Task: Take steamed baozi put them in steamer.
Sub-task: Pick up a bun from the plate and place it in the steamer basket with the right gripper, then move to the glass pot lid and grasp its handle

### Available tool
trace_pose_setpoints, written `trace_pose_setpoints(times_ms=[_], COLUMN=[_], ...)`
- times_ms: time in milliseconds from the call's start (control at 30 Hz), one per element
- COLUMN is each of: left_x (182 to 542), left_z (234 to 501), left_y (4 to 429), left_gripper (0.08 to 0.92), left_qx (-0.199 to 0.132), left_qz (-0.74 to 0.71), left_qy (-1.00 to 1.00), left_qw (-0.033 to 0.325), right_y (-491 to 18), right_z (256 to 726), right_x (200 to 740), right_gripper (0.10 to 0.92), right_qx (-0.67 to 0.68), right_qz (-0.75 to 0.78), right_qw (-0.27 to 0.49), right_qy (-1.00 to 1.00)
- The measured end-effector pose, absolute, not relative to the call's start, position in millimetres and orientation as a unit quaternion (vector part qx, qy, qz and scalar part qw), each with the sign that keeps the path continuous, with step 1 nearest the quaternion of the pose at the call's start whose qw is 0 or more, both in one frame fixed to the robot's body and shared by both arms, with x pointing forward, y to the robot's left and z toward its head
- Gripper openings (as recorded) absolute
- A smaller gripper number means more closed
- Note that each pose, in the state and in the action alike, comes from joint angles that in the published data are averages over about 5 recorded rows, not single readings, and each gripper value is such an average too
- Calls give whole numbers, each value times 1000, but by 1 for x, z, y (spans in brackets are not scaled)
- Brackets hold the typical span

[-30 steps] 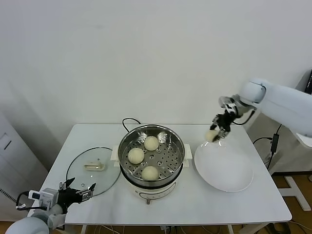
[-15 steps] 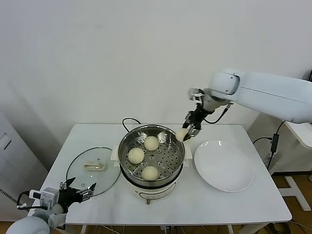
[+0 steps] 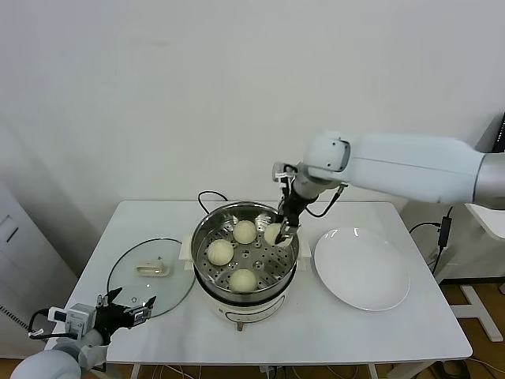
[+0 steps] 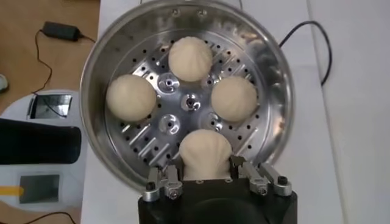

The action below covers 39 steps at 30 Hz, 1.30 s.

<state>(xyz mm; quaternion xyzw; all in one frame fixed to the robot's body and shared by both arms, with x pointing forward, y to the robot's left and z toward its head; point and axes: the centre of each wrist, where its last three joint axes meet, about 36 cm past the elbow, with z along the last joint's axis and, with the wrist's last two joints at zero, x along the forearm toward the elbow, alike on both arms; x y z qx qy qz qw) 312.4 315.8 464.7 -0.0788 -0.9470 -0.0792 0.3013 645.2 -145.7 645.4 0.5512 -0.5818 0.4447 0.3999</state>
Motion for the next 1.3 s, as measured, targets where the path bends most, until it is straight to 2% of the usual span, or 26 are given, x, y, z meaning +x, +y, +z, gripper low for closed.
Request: trace_pose_setpoints(times_ms=[267, 367, 600, 767, 1033, 1300], left_x=[313, 313, 313, 312, 310, 312], left_z=[463, 463, 462, 463, 467, 467], left_y=[317, 317, 317, 318, 317, 318], left_gripper=[823, 823, 823, 823, 823, 823], left_qx=[-77, -76, -75, -72, -67, -56], left_qz=[-76, -76, -73, -72, -69, -68], left_qy=[-947, -947, -948, -948, -951, -955], left_qw=[302, 302, 301, 301, 295, 282], right_y=[-133, -132, -132, -137, -172, -237], right_z=[611, 602, 592, 602, 636, 635], right_x=[641, 640, 640, 643, 656, 657], right_gripper=[467, 500, 675, 807, 823, 823], right_qx=[550, 549, 546, 547, 549, 525], right_qz=[443, 440, 432, 414, 347, 243], right_qw=[411, 414, 412, 403, 353, 234], right_qy=[-577, -578, -588, -606, -673, -781])
